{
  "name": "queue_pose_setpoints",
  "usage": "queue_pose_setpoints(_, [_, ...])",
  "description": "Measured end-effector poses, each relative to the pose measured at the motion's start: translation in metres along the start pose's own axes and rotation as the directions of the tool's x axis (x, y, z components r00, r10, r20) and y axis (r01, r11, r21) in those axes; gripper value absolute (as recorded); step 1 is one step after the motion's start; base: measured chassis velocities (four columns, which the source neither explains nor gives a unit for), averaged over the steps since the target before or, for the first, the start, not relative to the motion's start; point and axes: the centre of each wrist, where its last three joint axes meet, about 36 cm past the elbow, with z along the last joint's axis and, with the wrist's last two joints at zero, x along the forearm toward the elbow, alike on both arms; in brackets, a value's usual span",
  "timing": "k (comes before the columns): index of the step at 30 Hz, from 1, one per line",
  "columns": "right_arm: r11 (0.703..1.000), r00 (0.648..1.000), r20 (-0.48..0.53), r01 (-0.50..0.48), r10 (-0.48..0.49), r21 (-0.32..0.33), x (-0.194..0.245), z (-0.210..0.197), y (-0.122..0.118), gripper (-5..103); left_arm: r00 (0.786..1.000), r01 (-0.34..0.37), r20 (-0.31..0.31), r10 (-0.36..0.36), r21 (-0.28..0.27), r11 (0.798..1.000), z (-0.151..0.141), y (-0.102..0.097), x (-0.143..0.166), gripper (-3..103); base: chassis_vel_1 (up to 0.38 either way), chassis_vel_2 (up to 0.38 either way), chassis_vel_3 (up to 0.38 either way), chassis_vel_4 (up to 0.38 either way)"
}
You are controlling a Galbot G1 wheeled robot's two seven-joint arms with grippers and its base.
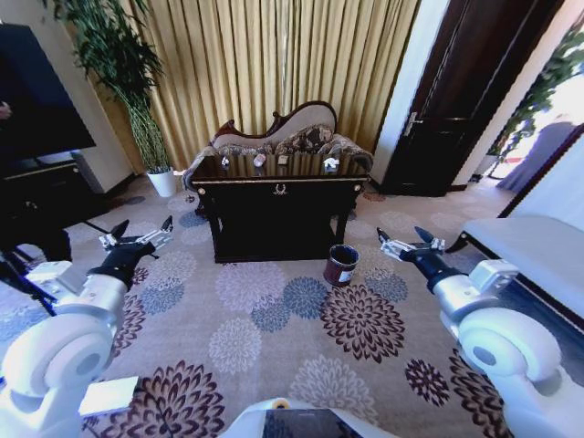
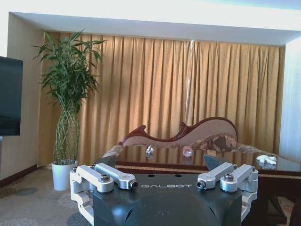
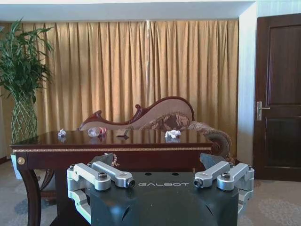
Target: Move to the front of the table and place the trash on the table into the trash bin.
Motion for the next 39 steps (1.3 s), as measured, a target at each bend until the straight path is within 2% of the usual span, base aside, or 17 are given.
queue_pose_setpoints(23, [1.000,1.000,0.002,0.002,-0.002,-0.004,-0.012,0.002,-0.003,100,0.999,0.050,-0.004,-0.050,-0.017,0.999,0.000,0.012,0.001,100,0.000,0.000,0.000,0.000])
queue_pose_setpoints(39, [1.000,1.000,-0.004,0.014,-0.014,-0.013,-0.013,0.004,-0.002,100,0.999,0.049,-0.003,-0.049,-0.017,0.999,0.000,0.012,0.001,100,0.000,0.000,0.000,0.000])
